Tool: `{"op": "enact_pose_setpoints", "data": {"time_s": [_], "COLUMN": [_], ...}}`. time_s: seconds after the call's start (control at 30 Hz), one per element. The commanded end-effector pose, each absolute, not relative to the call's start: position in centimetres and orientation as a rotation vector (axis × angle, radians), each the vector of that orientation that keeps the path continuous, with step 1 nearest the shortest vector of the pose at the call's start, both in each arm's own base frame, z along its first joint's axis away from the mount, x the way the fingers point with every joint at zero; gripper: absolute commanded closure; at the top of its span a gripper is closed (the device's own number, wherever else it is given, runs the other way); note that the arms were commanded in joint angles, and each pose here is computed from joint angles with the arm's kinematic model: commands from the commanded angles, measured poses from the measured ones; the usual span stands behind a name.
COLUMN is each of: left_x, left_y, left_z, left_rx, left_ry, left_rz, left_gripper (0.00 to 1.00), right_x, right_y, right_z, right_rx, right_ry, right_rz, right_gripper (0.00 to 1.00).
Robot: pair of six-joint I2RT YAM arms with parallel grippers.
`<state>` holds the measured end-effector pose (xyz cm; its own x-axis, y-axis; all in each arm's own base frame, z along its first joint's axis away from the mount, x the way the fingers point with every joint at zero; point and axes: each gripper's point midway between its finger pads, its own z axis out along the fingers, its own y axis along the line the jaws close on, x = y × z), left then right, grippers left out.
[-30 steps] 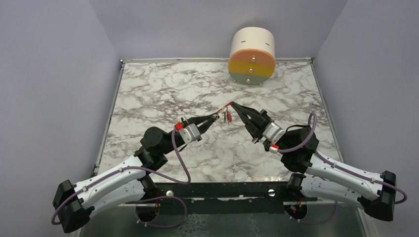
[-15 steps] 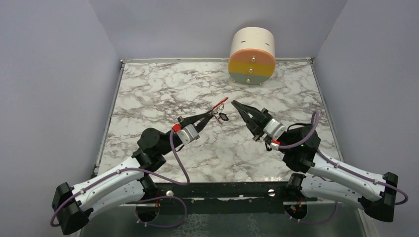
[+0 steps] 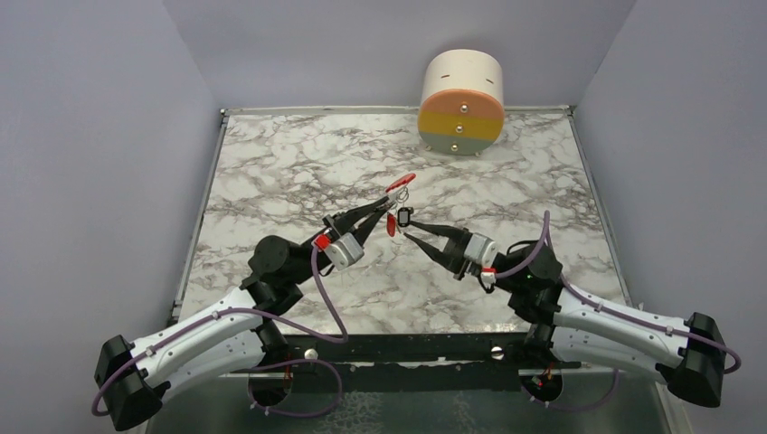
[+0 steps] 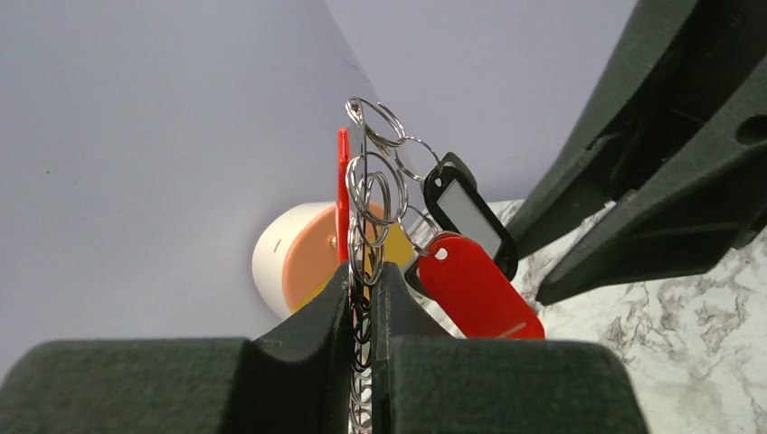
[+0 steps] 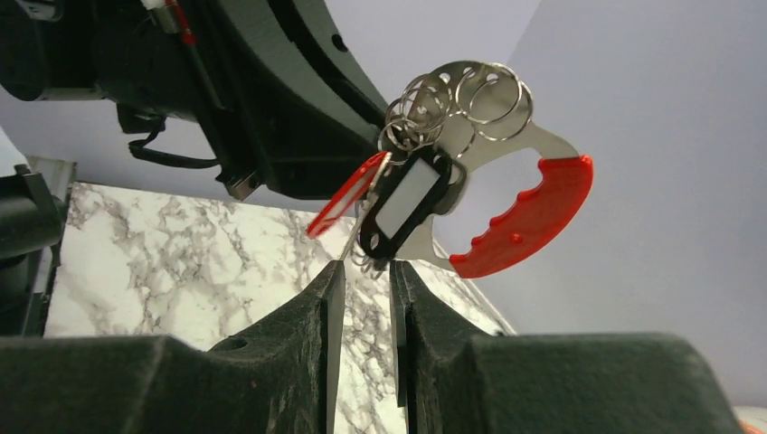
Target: Remove the keys from the keyring
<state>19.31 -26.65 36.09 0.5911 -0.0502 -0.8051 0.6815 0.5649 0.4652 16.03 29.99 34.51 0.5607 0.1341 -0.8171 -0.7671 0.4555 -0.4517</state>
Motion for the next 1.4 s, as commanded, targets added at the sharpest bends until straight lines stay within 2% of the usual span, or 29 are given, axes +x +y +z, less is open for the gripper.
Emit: {"op": "enact_pose_setpoints", "data": {"time_s": [0.0,0.33,0.8,1.13,1.37], "left_x": [19.2,18.1,15.0,11.1,10.6], "left_y": [-25.4,-25.1,-24.8,-25.0,-25.2], "left_z": [40.1,40.1,38.9,39.5,39.4], "left_rx": [0.792,0.794,0.802,0.857,0.887], "left_ry": [0.742,0.715,0.705,0.637,0.621], "left_rz": [-0.441,-0.476,-0.662,-0.863,-0.877], "left_gripper": [1.00,1.00,1.00,1.00,1.00], "right_x": [13.9,14.7,14.9,15.2,16.0], "right_y": [29.6,27.0,26.4,25.2,23.6], "right_z": [35.8,37.3,38.2,36.9,35.7], "right_rx": [-0.918,-0.795,-0.676,-0.624,-0.641], "right_ry": [0.704,0.705,0.613,0.624,0.706], "right_rz": [0.731,0.660,0.667,0.648,0.550], "right_gripper": [0.75,0.74,0.67,0.66,0.66]}}
